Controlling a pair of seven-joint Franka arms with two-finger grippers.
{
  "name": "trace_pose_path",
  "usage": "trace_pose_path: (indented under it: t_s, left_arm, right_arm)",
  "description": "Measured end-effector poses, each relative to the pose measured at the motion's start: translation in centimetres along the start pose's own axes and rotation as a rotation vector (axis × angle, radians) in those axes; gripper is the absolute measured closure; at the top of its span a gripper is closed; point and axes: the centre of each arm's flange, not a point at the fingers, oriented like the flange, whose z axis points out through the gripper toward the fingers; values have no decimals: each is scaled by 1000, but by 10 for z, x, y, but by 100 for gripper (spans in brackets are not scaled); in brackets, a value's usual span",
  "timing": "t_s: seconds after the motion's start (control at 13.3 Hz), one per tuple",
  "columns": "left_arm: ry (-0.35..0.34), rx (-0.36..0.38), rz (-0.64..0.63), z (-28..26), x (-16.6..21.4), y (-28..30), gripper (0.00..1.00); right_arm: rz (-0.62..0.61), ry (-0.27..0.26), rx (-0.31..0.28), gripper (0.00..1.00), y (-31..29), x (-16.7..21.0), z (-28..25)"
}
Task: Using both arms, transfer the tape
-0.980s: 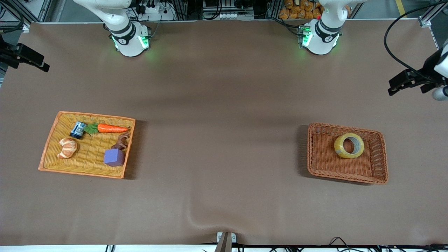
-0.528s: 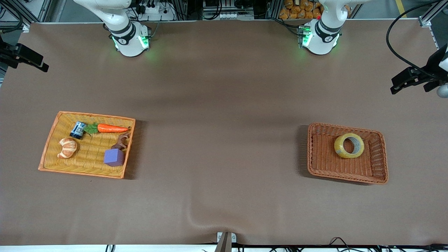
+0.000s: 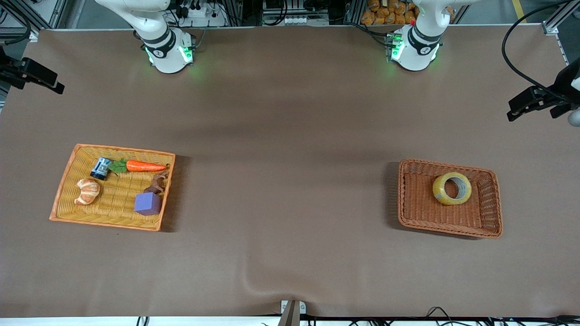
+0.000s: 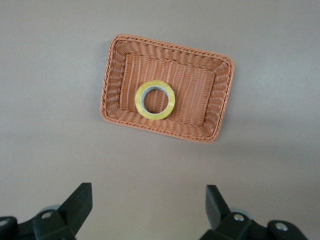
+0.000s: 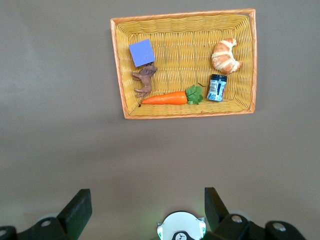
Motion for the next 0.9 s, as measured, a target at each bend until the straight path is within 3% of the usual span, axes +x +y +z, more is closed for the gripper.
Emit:
trace_pose_path:
  t_s: [0.9]
  left_arm:
    - [13,-1,38,-6,0,7,0]
  right_arm:
    - [19,-14,0,0,9,2,6]
